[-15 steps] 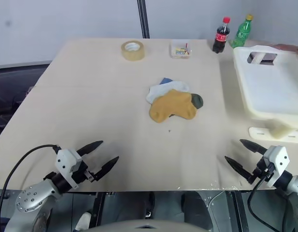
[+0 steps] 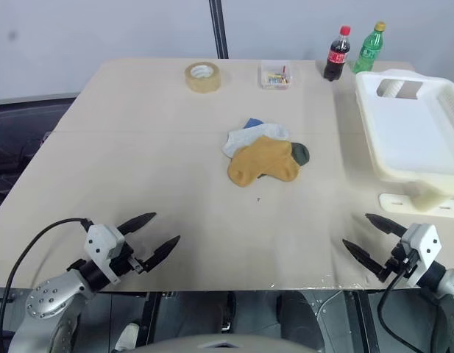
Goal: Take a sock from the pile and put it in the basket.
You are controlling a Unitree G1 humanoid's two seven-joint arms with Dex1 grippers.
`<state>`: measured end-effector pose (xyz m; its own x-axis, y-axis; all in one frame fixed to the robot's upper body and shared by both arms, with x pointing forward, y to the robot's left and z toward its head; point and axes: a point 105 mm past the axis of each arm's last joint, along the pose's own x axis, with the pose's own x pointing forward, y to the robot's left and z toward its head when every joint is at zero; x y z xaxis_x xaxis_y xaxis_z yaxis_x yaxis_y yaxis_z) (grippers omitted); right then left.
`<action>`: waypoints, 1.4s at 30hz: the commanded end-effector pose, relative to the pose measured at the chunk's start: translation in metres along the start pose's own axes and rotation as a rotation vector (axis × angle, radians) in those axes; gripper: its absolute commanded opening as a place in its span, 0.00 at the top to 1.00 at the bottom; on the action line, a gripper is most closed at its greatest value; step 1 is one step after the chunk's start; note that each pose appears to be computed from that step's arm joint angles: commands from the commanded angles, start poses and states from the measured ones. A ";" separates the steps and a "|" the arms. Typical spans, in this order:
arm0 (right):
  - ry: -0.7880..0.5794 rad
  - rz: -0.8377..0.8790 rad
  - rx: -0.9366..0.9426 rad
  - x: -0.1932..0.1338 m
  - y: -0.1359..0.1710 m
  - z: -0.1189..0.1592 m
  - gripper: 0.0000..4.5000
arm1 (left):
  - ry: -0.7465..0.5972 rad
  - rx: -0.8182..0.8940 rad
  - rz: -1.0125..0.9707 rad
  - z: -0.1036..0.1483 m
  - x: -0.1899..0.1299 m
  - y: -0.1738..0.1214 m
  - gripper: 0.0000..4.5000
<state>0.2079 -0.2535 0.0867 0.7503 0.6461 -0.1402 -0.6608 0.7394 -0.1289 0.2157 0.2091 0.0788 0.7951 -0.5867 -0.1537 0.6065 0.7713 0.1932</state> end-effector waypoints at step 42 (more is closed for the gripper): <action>-0.200 0.022 -0.085 0.036 0.017 0.070 0.01 | 0.010 -0.041 -0.024 0.035 0.185 -0.025 0.00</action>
<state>0.2274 -0.2070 0.1367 0.7191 0.6946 0.0210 -0.6796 0.7093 -0.1870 0.3427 0.0737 0.0829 0.7704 -0.6165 -0.1625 0.6366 0.7575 0.1449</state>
